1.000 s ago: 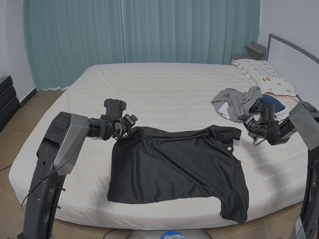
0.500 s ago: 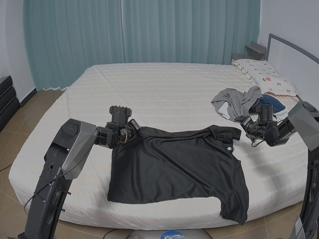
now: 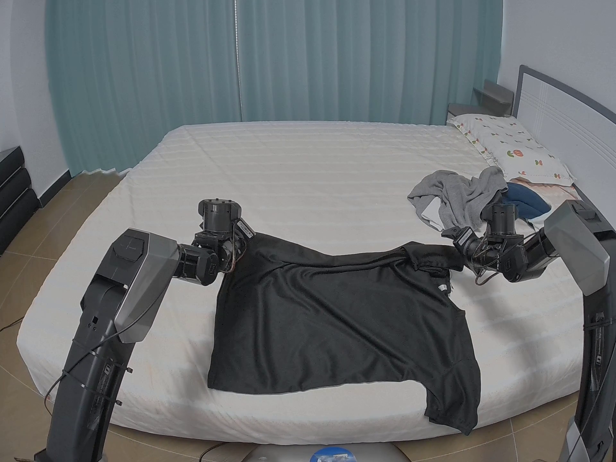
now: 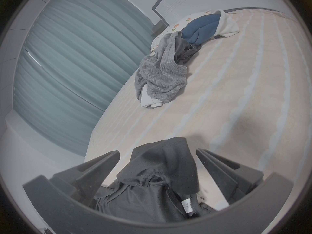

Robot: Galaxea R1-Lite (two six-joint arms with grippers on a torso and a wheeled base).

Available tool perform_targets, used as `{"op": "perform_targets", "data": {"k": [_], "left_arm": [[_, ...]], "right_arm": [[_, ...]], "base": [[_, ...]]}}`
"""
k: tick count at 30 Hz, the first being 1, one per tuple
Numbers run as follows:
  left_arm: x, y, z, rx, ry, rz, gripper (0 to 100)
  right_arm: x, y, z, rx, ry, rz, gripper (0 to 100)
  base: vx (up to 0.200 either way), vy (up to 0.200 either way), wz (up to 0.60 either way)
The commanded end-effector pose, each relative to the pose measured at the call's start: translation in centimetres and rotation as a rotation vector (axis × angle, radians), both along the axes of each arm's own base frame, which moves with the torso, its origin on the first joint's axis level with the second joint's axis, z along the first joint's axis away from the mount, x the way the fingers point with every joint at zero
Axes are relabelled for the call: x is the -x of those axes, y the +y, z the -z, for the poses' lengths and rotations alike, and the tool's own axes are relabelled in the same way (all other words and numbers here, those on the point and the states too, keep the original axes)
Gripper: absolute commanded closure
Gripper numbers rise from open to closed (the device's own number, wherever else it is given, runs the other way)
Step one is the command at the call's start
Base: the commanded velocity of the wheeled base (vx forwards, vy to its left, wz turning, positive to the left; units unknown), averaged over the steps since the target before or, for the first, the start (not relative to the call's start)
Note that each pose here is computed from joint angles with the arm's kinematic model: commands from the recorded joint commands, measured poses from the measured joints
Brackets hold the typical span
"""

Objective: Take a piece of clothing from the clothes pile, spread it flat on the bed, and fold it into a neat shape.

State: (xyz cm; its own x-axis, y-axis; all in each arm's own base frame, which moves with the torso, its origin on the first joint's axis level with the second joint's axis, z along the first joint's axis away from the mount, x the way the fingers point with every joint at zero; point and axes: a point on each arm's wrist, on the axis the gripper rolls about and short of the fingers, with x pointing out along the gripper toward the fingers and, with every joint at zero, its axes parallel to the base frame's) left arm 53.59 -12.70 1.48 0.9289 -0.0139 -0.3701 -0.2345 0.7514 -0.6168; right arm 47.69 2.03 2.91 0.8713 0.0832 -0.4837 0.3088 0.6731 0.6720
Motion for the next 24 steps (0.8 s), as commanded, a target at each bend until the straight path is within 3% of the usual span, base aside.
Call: {"op": "perform_targets", "data": {"k": [1, 2, 10, 13, 16, 20, 24], "left_arm": [[-0.4, 1.9, -0.8, 0.0, -0.015, -0.045, 100], [-0.4, 1.9, -0.8, 0.0, -0.015, -0.045, 100], [-0.4, 2.1, -0.6, -0.001, -0.011, -0.048, 100], [-0.4, 2.0, -0.6, 0.0, -0.014, -0.046, 100], [-0.5, 2.1, -0.7, 0.0, -0.019, -0.049, 100], [-0.7, 2.2, -1.0, 0.009, -0.065, -0.056, 100], [-0.7, 2.3, -0.8, 0.006, -0.074, -0.068, 100]], "right_arm": [[-2.7, 0.8, 2.8, 0.006, 0.053, -0.008, 0], [-2.7, 0.8, 2.8, 0.006, 0.053, -0.008, 100], [-5.6, 1.7, 2.0, 0.002, -0.035, -0.018, 100], [-6.7, 2.1, 0.3, -0.01, -0.133, -0.013, 100], [-7.7, 2.1, -0.1, 0.011, -0.262, 0.047, 100], [-8.0, 2.5, -1.0, 0.002, -0.403, 0.041, 100], [-8.1, 2.8, 1.2, 0.031, -0.379, 0.015, 100]], "base": [[0.0, 0.0, 0.0], [0.0, 0.0, 0.0], [0.0, 0.0, 0.0], [0.0, 0.0, 0.0], [0.0, 0.0, 0.0], [0.0, 0.0, 0.0], [0.0, 0.0, 0.0]]}}
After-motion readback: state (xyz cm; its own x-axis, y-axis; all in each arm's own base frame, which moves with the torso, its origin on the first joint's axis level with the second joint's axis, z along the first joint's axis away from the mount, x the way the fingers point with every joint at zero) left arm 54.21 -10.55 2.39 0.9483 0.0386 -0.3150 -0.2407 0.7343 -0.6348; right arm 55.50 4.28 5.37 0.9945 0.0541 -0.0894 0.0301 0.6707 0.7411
